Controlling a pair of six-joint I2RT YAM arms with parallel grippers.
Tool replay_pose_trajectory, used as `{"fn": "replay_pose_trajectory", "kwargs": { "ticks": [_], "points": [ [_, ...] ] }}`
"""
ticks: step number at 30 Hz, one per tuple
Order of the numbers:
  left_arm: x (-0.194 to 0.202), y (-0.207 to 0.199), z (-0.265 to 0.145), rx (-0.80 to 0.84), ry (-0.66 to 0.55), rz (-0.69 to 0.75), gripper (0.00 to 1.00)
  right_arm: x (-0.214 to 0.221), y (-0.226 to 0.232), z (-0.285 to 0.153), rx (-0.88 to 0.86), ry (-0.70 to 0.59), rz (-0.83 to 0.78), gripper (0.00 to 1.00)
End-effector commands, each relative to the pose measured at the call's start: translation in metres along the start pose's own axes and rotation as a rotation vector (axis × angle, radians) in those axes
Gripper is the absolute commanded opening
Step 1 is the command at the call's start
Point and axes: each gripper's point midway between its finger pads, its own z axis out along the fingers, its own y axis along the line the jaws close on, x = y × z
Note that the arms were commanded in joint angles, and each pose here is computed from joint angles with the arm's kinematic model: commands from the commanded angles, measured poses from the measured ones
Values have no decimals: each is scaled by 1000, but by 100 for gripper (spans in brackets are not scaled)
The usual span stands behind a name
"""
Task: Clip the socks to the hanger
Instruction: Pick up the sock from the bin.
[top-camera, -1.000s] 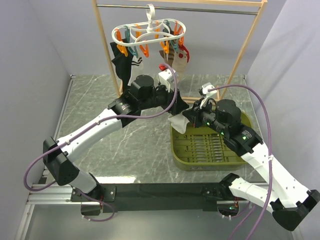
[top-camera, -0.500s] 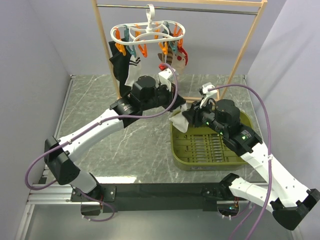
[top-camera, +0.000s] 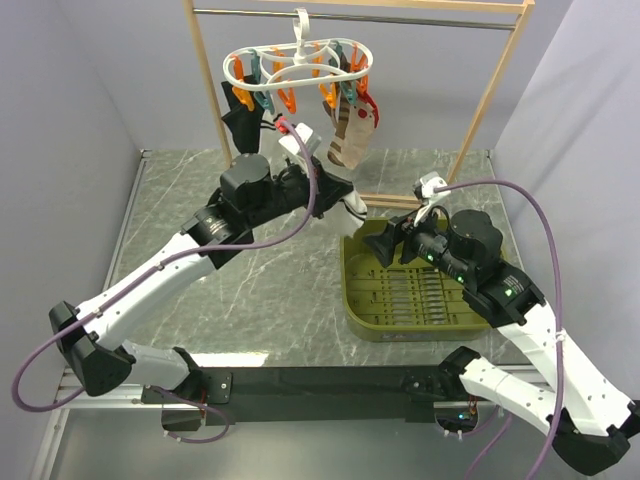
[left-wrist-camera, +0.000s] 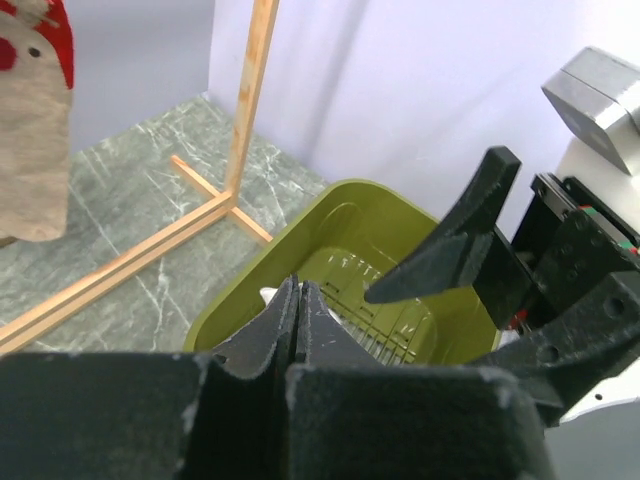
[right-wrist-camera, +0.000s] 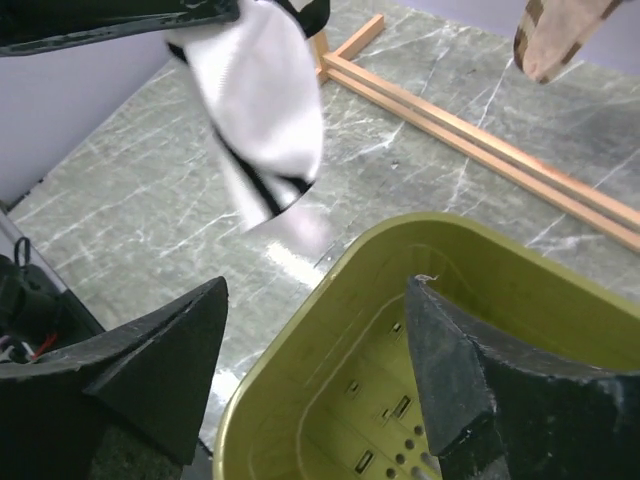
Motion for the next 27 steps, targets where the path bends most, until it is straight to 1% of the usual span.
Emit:
{"fn": "replay_pose_trajectory", "kwargs": {
  "ticks": [1,2,3,5,10,13,14,17,23,27],
  "points": [
    [-17,-4,-10,27,-52,56,1,-37,8,2,-29,-100,-73,78],
    [-20,-5,-11,30,-56,51,1,-37,9,8,-42,-92,-81,80],
    [-23,-4,-12,26,-62,48,1,-44,16,10,-77,-111,-92,81],
    [-25,-5,-14,31,-76,40,1,-44,21,21,-110,-104,-97,81],
    [-38,-6,-25,22,-128,43,0,-45,37,33,-201,-103,-53,82],
    [-36,-3,-32,12,-125,53,1,-46,41,35,-224,-123,-21,82],
    [-36,-4,-33,19,-126,57,1,-53,43,33,-231,-155,-19,82],
    [-37,-11,-41,54,-136,63,1,-53,47,37,-253,-175,8,82],
    [-42,-14,-50,83,-156,70,1,-53,48,52,-263,-162,31,81],
    [-45,-14,-53,88,-165,71,1,-59,57,55,-313,-178,35,80]
  ]
}}
